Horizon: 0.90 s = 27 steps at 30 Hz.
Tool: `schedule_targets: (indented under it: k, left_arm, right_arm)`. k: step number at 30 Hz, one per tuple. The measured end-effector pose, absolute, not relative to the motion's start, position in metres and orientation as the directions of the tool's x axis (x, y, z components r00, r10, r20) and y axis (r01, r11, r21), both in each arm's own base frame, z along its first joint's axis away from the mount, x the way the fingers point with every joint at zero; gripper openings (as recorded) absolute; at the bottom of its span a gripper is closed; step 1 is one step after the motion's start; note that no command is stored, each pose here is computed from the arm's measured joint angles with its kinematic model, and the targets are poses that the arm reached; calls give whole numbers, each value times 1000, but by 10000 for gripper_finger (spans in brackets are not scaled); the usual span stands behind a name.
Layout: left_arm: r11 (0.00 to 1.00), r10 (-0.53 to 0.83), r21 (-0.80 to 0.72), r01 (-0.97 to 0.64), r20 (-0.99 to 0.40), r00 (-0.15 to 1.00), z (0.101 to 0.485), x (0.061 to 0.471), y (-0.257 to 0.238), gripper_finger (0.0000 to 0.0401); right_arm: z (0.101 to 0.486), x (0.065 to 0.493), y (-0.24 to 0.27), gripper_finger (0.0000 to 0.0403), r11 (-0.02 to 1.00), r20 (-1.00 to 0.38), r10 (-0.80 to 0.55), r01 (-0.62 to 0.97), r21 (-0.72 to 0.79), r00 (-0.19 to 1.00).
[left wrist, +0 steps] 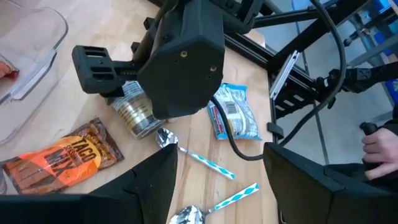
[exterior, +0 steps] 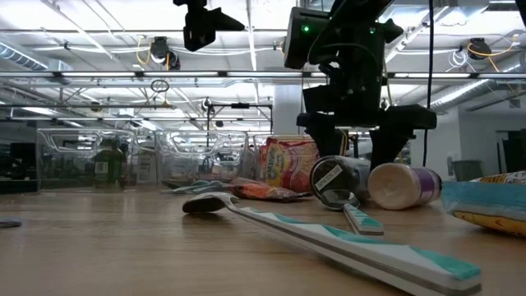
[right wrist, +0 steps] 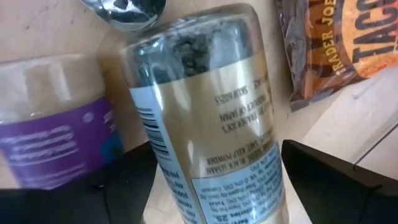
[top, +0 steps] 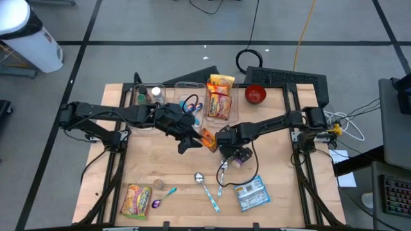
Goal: Pick & Place Food Item
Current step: Put the gold spice bottle into the left transparent bin
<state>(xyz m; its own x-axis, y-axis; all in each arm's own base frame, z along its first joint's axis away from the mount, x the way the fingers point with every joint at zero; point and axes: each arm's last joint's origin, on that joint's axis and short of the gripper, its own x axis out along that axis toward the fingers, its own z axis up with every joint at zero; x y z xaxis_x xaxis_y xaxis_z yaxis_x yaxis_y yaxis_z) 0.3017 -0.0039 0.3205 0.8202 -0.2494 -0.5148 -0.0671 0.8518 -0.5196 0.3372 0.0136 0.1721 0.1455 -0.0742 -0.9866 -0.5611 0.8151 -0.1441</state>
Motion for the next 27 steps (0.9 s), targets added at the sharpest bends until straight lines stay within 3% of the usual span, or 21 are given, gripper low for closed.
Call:
schedule_targets:
  k: [9, 16, 27]
  left_arm:
    - [855, -248, -514, -68, -521, 817, 320, 301, -4, 244]
    - [865, -224, -496, -80, -523, 822, 320, 301, -3, 244]
    - [853, -193, -509, -113, -509, 839, 323, 300, 8, 244]
  right_arm:
    - [165, 334, 13, 275, 822, -983, -83, -547, -159, 162]
    - [171, 331, 13, 275, 849, -981, -94, -500, -169, 172]
    - [241, 307, -1, 275, 931, -913, -99, -286, -225, 395]
